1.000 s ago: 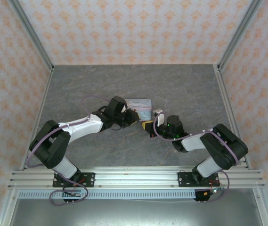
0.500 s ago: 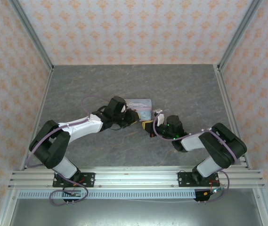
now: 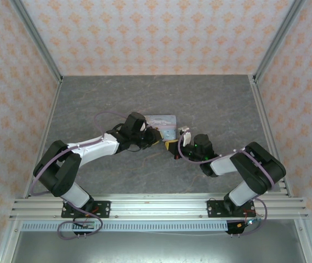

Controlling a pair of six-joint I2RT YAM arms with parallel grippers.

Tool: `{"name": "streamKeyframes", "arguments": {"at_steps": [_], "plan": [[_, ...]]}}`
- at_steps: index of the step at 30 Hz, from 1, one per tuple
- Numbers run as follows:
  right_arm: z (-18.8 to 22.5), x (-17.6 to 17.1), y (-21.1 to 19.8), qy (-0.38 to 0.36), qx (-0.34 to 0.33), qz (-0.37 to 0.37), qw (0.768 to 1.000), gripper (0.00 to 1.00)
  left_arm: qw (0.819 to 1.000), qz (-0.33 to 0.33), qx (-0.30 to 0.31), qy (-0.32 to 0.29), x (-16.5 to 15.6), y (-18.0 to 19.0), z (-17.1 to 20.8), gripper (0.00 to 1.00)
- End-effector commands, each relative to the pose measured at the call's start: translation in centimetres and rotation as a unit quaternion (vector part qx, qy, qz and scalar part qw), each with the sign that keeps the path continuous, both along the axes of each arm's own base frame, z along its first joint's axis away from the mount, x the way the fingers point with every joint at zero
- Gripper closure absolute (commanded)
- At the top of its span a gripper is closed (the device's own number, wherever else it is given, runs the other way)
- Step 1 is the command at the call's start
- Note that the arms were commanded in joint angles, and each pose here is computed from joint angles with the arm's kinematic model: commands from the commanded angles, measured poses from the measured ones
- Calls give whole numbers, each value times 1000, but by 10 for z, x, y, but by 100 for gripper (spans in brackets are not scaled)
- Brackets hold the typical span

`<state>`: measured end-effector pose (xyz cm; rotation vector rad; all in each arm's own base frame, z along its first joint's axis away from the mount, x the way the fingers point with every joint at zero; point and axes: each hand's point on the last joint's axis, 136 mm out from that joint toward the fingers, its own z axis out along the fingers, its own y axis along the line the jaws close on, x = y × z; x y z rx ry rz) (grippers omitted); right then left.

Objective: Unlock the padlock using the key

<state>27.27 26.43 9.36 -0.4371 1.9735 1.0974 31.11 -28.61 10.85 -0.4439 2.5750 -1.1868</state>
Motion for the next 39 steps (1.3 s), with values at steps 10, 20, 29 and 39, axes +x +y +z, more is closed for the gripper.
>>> {"name": "streamKeyframes", "arguments": {"at_steps": [10,20,29,39], "plan": [[19,2,-2,-32,18,0,999,100,999,-1,-29,-14,2,-6,20,87],[18,0,0,-28,20,9,999,100,999,3,-33,-12,4,-7,20,87],[16,-3,1,-23,19,16,999,100,999,4,-40,-12,7,-9,21,87],[15,1,-5,-28,9,-5,1000,100,999,5,-35,-12,5,-6,21,87]]}}
